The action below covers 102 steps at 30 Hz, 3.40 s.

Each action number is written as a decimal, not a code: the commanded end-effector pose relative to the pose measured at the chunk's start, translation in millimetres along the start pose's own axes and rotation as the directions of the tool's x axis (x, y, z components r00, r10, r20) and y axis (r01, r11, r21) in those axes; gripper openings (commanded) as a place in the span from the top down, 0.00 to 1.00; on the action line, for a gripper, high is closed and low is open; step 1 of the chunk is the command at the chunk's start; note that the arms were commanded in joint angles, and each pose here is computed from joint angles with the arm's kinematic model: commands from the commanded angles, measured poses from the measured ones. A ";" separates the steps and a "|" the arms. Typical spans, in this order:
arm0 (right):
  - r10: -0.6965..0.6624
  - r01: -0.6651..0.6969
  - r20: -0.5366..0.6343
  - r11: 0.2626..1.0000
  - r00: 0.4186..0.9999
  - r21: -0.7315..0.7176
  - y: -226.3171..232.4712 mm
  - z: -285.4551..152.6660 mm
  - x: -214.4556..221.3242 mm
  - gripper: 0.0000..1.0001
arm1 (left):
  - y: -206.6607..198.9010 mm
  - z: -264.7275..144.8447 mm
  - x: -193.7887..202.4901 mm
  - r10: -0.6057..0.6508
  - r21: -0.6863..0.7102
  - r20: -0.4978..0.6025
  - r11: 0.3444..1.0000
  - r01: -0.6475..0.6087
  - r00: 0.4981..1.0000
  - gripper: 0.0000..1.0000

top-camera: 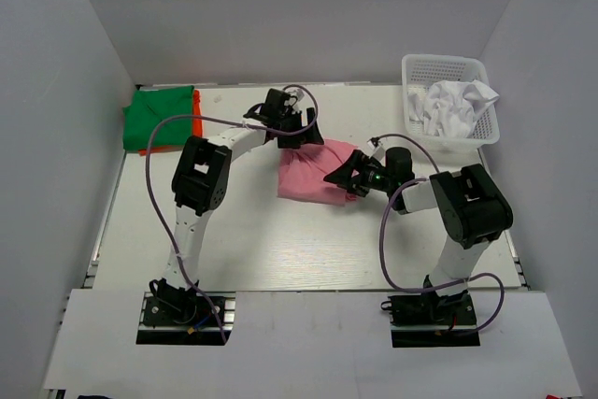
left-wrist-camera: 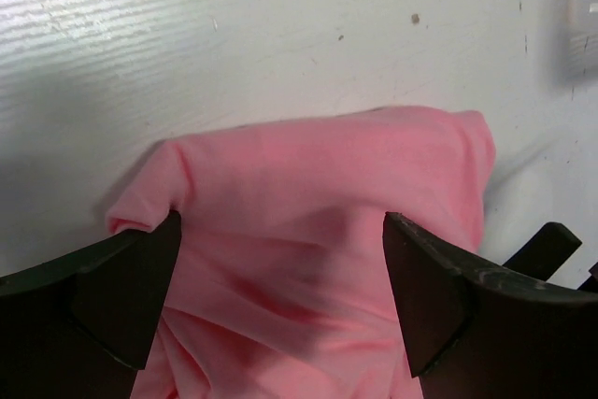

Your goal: Fold and stack the t-shirts

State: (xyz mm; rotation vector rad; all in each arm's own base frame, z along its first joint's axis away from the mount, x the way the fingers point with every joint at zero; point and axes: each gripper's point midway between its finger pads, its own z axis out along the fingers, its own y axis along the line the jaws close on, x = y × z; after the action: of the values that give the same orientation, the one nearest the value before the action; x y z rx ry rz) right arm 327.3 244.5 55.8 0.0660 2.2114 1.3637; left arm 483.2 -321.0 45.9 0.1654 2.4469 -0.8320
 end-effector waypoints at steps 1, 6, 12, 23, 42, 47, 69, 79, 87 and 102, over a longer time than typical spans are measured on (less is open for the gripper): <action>0.086 -0.067 -0.070 0.971 0.994 0.231 -54.9 -12.6 39.3 0.10 | 30.7 0.7 0.7 -0.044 -0.078 -0.033 0.996 0.041 0.998 0.00; -0.070 0.080 -0.055 0.973 0.996 0.215 -28.7 -18.0 9.7 0.10 | 17.8 -29.2 -43.4 0.017 -0.105 0.076 0.994 -0.009 0.997 0.00; -0.246 0.242 0.000 0.953 0.969 0.184 26.5 -34.2 -29.8 0.10 | -10.1 -91.9 -74.5 0.081 -0.155 0.198 0.987 -0.050 0.977 0.00; -0.301 0.281 0.050 0.929 0.952 0.243 37.1 -14.2 -82.1 0.10 | -10.7 -95.6 -0.3 0.067 -0.109 0.067 0.992 -0.060 0.996 0.05; -0.207 0.185 0.001 0.876 0.978 0.445 -27.0 15.3 -99.0 0.10 | -8.7 -60.0 46.0 0.102 -0.055 -0.081 0.993 -0.107 0.992 1.00; -0.216 0.189 0.014 0.883 0.976 0.430 -20.5 14.1 -101.4 0.10 | -21.5 -81.8 27.2 0.133 -0.055 -0.016 0.990 -0.133 0.991 1.00; -0.192 0.158 0.015 0.849 0.981 0.505 -43.6 14.2 -103.6 0.10 | 59.7 -71.5 79.0 -0.102 -0.361 -0.113 0.931 0.055 0.988 1.00; -0.272 0.234 0.022 0.867 0.962 0.440 -12.9 10.8 -115.5 0.10 | 14.3 -108.7 23.8 0.025 -0.260 0.044 0.966 -0.013 0.999 0.01; -0.310 0.266 0.042 0.872 0.950 0.411 6.1 -3.3 -114.3 0.10 | 29.9 -98.9 22.2 0.090 -0.313 0.012 0.946 -0.082 0.996 0.01; -0.332 0.269 0.069 0.854 0.941 0.446 9.8 -33.2 -105.5 0.10 | 30.4 -34.1 70.4 0.135 -0.141 -0.187 0.977 -0.163 0.973 0.40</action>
State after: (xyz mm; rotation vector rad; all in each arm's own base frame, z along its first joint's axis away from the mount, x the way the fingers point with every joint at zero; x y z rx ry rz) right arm 395.8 196.2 104.0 -0.0154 2.3002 0.6887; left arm 435.4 -272.7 32.0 0.3159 2.5563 -0.5221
